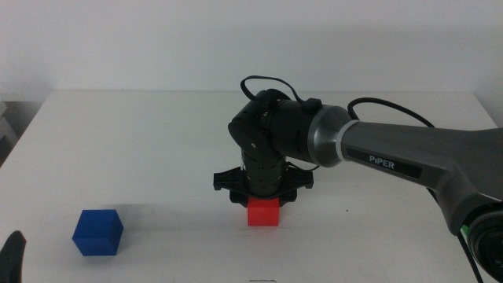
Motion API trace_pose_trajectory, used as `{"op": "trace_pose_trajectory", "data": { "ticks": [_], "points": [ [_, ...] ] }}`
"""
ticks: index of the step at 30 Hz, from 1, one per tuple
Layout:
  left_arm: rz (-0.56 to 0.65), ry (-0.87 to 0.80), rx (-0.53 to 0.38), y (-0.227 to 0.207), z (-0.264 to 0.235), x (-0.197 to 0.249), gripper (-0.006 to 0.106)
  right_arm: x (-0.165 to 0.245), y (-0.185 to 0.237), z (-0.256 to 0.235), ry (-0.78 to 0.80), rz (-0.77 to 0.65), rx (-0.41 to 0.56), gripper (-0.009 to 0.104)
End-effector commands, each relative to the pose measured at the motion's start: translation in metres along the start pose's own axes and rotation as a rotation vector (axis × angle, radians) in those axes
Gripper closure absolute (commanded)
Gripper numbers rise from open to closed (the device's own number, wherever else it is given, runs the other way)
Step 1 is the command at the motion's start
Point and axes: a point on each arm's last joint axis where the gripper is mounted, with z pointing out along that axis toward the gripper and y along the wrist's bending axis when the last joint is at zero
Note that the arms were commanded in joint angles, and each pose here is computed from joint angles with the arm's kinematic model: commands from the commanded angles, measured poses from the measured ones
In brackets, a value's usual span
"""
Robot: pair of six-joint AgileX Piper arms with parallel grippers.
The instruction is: Stack red cubes first, then green, then blue cubes in a specific spot.
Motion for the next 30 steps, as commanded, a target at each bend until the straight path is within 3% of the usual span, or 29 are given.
{"op": "trace_pose_trajectory", "data": {
  "ticks": [1, 2, 5, 7, 22, 30],
  "points": [
    [-0.017, -0.111, -0.01, 0.001, -0.002, -0.01, 0.008, -0.009, -0.002, -0.028, -0.067, -0.004, -0.025, 0.061],
    [-0.017, -0.111, -0.01, 0.001, -0.002, -0.01, 0.008, -0.01, -0.001, -0.028, -0.069, -0.004, -0.028, 0.034],
    [-0.017, -0.111, -0.01, 0.001, -0.002, -0.01, 0.008, -0.01, -0.001, -0.028, -0.069, -0.004, -0.029, 0.012],
    [-0.017, -0.111, -0.01, 0.001, -0.002, -0.01, 0.008, -0.01, -0.001, -0.028, -0.069, -0.004, -0.029, 0.002],
    [-0.017, -0.111, -0.01, 0.001, -0.002, -0.01, 0.008, -0.005, -0.003, -0.057, -0.069, 0.001, -0.042, 0.001],
    [-0.017, -0.111, -0.01, 0.001, -0.002, -0.01, 0.008, -0.003, -0.011, -0.109, -0.121, 0.004, -0.082, 0.001]
  ]
}}
